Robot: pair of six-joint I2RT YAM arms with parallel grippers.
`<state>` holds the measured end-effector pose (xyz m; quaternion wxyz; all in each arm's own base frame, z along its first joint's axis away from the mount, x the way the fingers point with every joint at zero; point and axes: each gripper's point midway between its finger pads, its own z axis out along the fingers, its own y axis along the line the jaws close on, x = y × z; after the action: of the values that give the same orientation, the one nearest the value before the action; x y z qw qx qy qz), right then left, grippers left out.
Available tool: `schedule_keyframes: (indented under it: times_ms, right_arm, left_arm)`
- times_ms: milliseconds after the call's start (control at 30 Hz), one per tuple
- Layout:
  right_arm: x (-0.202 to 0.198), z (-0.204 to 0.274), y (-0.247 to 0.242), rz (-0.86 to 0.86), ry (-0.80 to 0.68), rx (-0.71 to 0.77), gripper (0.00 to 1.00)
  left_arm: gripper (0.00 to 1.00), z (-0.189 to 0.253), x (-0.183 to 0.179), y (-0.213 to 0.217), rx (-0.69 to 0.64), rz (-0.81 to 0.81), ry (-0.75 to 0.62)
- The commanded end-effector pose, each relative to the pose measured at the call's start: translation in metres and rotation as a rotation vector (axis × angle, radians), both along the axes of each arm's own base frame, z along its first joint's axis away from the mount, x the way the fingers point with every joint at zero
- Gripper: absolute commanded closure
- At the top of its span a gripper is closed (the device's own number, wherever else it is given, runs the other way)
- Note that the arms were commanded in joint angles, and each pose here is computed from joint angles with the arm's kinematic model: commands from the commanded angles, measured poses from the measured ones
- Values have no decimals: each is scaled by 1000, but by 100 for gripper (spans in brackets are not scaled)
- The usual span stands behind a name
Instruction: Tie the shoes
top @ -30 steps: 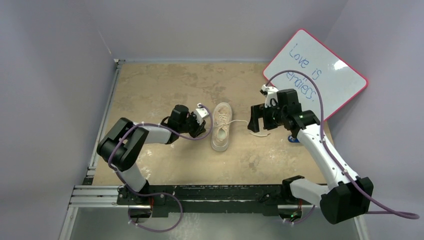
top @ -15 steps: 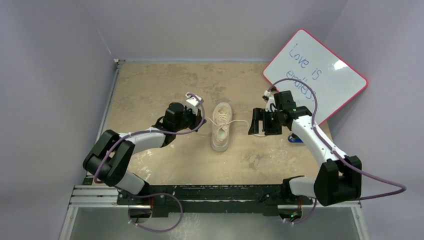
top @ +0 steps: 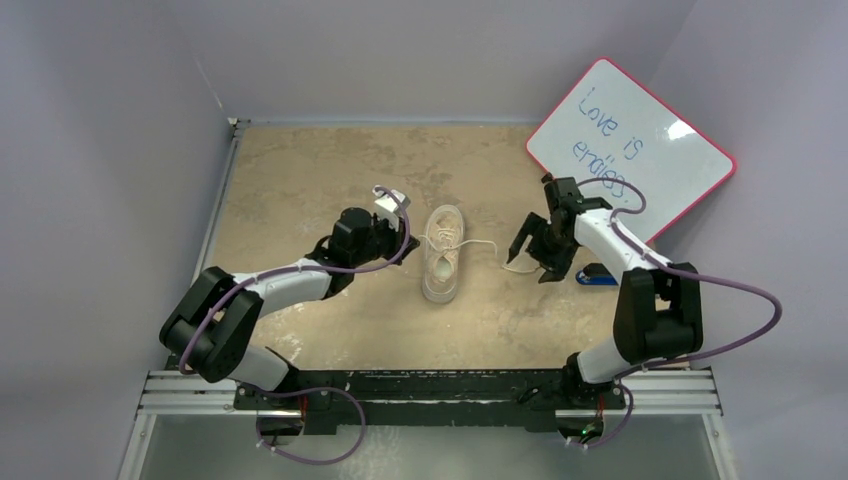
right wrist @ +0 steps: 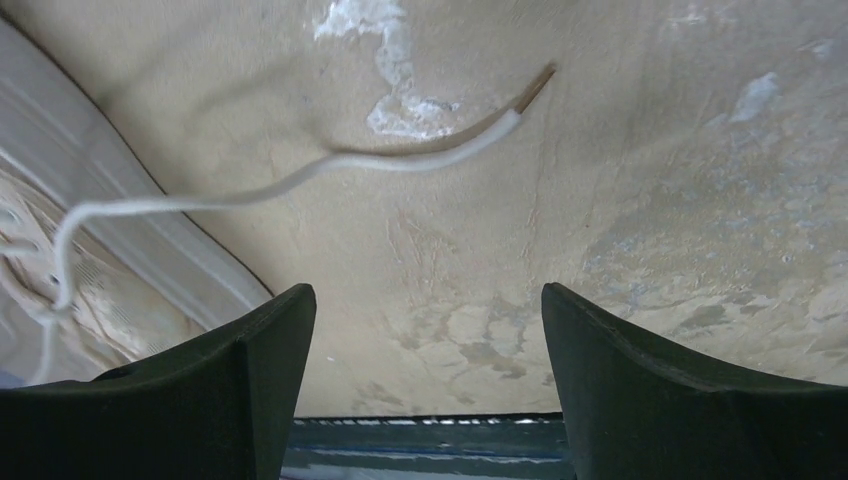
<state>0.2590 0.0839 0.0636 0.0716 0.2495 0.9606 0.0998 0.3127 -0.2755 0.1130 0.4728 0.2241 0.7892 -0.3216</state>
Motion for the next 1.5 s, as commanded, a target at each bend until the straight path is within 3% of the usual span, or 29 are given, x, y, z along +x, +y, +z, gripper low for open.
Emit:
schedule_keyframes:
  times_ms: [0,267,967,1200,1367,1467]
  right_arm:
    - [22,20,-8,-281,-43,-34,16]
    - [39,6,-8,-538,43,-51,23]
    - [19,-43,-19,-835,220,-183,36]
    - [25,-44,-25,-841,198,-217,64]
    - [40,-35,-21,-787,145,-180,100]
    - [76,-15,-26,-647,-31,-173,100]
  left_arm:
    - [100,37,10,-15,-48,-38,-124]
    - [100,49,15,-28,-55,-77,-184]
    - [100,52,9,-50,-104,-168,-242]
    - [100,50,12,-53,-98,-179,-263]
    - [100,47,16,-56,-89,-188,-266]
    - [100,47,15,-60,-100,-204,-264]
